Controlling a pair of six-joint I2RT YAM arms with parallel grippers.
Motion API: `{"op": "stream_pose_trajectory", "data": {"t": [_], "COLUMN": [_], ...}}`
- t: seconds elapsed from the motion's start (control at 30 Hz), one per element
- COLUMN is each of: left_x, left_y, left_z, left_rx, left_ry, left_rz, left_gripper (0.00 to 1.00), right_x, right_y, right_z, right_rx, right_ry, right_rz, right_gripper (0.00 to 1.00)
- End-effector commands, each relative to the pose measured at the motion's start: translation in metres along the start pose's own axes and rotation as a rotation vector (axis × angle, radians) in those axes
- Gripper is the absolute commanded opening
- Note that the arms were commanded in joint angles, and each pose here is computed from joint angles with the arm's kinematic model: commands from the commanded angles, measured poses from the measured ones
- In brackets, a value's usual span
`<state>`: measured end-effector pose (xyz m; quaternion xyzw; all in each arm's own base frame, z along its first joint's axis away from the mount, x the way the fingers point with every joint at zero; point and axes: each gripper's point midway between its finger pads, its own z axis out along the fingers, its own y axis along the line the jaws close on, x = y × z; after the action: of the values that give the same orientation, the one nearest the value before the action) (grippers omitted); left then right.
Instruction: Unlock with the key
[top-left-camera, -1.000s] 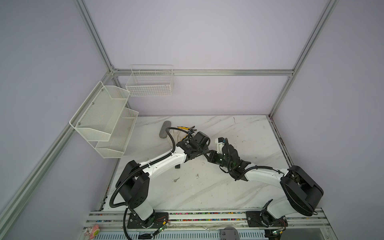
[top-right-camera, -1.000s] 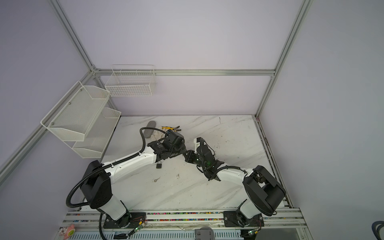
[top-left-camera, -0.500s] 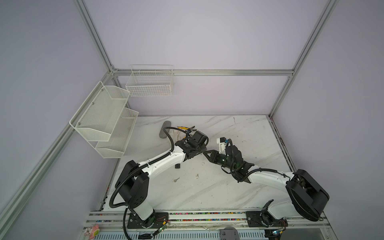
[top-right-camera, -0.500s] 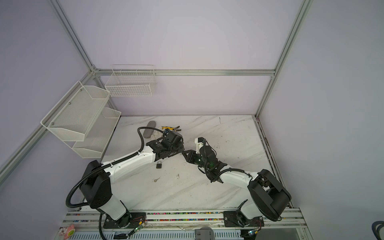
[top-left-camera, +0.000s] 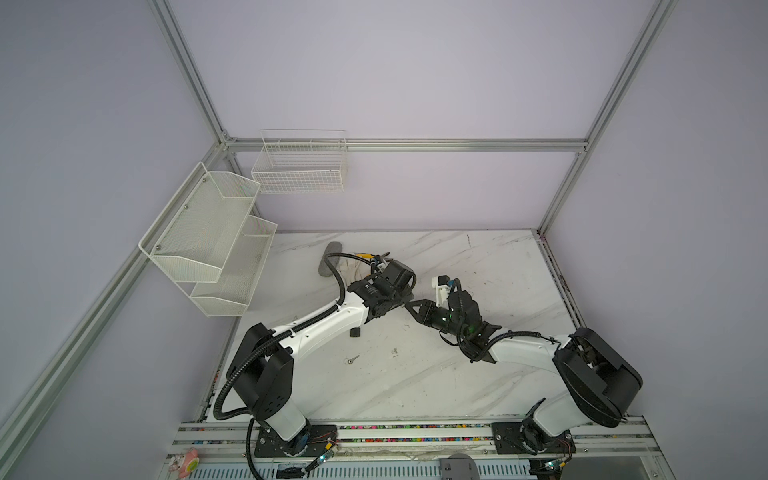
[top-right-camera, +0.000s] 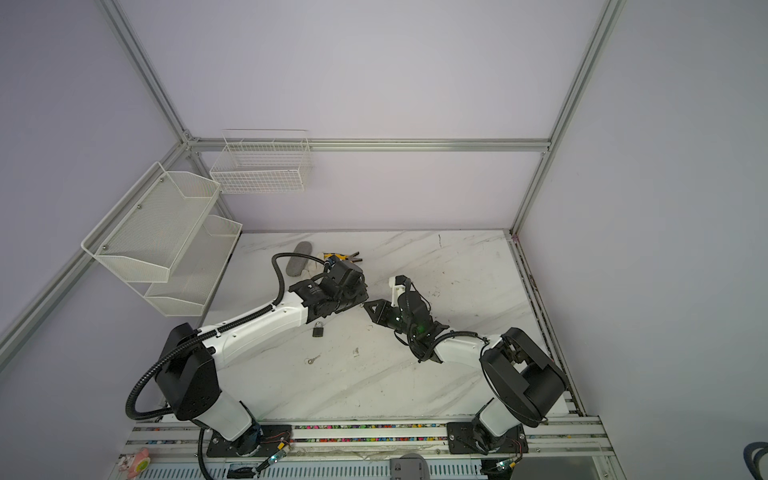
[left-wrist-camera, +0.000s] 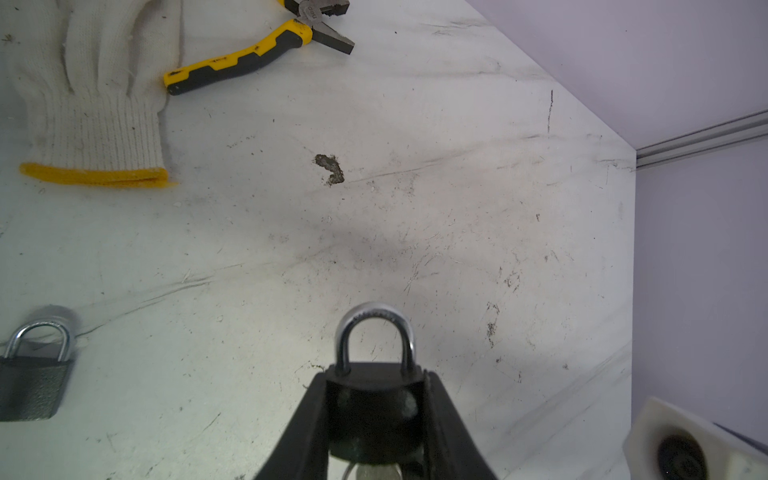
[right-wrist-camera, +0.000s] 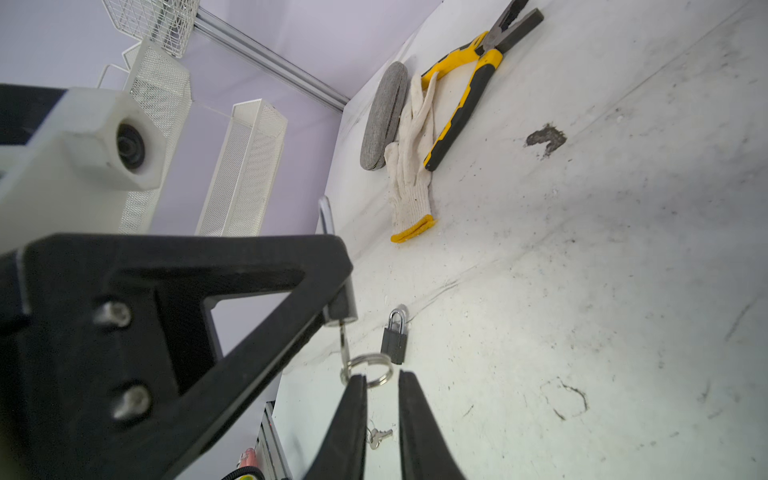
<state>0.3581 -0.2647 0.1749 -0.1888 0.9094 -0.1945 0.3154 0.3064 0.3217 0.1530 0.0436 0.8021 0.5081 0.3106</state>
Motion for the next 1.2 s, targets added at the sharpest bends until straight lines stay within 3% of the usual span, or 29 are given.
{"op": "stream_pose_trajectory", "data": {"t": [0.0,0.43,1.17], "left_x": [-0.019,-0.018,-0.013], "left_y": [-0.020,-0.022,-0.030], "left_z": [-0.017,-0.017,-0.017], "left_rx": [0.082,0.088,0.124], "left_ry": [-0.051,-0.045,-0.004], "left_rz": [-0.033,-0.032,-0.041], "left_gripper": [0.00,0.00,0.00], "right_x": [-0.009,-0.021,-0.017], "right_y": [0.014,0.021,0.019], "right_z": [-0.001,-0.010,-0.001], "right_rx": [-0.059,-0.027,-0.051], "right_ry": [-0.029,-0.071,-0.059], "right_rz": [0.001,-0.041,-0.041], "right_gripper": [0.18,0.20,0.07]}}
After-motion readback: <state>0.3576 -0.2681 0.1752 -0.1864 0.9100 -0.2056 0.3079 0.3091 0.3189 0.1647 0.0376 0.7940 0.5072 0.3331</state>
